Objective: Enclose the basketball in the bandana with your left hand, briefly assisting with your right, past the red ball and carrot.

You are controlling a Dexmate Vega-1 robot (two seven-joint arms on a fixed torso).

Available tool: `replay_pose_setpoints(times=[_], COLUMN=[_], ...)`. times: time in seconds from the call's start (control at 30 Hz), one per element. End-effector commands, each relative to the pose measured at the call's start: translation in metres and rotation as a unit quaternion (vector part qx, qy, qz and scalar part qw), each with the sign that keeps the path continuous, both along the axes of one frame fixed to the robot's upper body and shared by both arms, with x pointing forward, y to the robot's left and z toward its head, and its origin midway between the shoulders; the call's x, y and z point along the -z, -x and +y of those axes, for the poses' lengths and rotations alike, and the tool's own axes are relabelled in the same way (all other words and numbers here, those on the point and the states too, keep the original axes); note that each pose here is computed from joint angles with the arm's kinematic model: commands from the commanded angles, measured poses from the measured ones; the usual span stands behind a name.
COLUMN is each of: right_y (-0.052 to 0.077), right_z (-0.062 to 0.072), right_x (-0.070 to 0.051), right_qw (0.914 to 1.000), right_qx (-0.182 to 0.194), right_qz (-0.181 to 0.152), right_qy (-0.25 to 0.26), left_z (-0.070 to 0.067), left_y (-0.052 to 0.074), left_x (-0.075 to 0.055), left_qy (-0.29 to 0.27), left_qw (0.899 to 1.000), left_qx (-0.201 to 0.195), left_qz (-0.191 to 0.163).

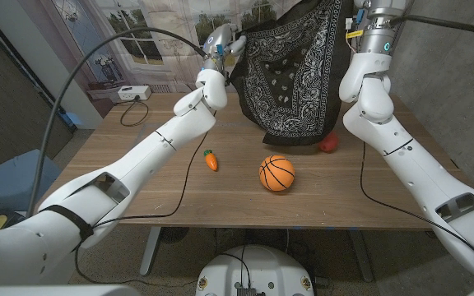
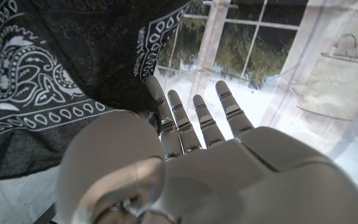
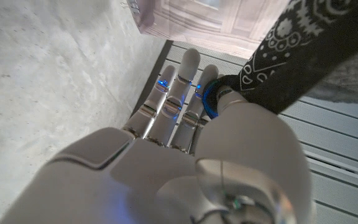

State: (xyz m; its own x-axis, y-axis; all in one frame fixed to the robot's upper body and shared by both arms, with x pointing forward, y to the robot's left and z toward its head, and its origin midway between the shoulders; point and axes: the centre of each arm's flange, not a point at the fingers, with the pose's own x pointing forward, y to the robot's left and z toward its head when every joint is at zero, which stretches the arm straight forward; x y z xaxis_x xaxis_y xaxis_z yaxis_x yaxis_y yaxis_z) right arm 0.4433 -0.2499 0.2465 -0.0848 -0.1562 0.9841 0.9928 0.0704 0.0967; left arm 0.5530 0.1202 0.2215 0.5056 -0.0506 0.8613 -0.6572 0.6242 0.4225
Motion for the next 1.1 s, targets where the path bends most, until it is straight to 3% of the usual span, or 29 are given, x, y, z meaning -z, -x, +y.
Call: replay_pose_setpoints(times=[0.03, 0.23, 0.4, 0.43, 0.5, 0.57, 0.9, 1.1], right_y=[-0.007, 0.003, 0.013, 0.015, 0.019, 0.022, 0.031, 0.037], right_z=[-0.042, -0.048, -0.044, -0.044, -0.04, -0.039, -0.048, -0.057], right_x=[0.025, 0.045, 0.066, 0.071, 0.079, 0.088, 0.116, 0.137], right_qw=[0.9975, 0.9973, 0.9969, 0.9969, 0.9972, 0.9966, 0.9925, 0.993], right_qx=[0.003, -0.002, -0.002, -0.015, -0.002, -0.017, -0.013, -0.011], right_qz=[0.037, 0.038, 0.065, 0.065, 0.067, 0.075, 0.117, 0.102], right_qy=[-0.061, -0.062, -0.045, -0.041, -0.034, -0.031, -0.033, -0.058], left_z=[0.032, 0.042, 0.048, 0.048, 0.051, 0.052, 0.048, 0.035], left_y=[0.045, 0.069, 0.092, 0.096, 0.106, 0.113, 0.13, 0.137], left_x=[-0.012, -0.018, -0.019, -0.018, -0.017, -0.014, 0.003, 0.007], left_qy=[0.016, -0.016, -0.066, -0.07, -0.09, -0.099, -0.151, -0.19], left_qw=[1.0, 0.997, 0.993, 0.992, 0.991, 0.989, 0.968, 0.952], left_qx=[0.012, 0.079, 0.092, 0.095, 0.096, 0.101, 0.175, 0.212], left_qz=[-0.018, 0.012, 0.032, 0.033, 0.038, 0.041, 0.098, 0.115])
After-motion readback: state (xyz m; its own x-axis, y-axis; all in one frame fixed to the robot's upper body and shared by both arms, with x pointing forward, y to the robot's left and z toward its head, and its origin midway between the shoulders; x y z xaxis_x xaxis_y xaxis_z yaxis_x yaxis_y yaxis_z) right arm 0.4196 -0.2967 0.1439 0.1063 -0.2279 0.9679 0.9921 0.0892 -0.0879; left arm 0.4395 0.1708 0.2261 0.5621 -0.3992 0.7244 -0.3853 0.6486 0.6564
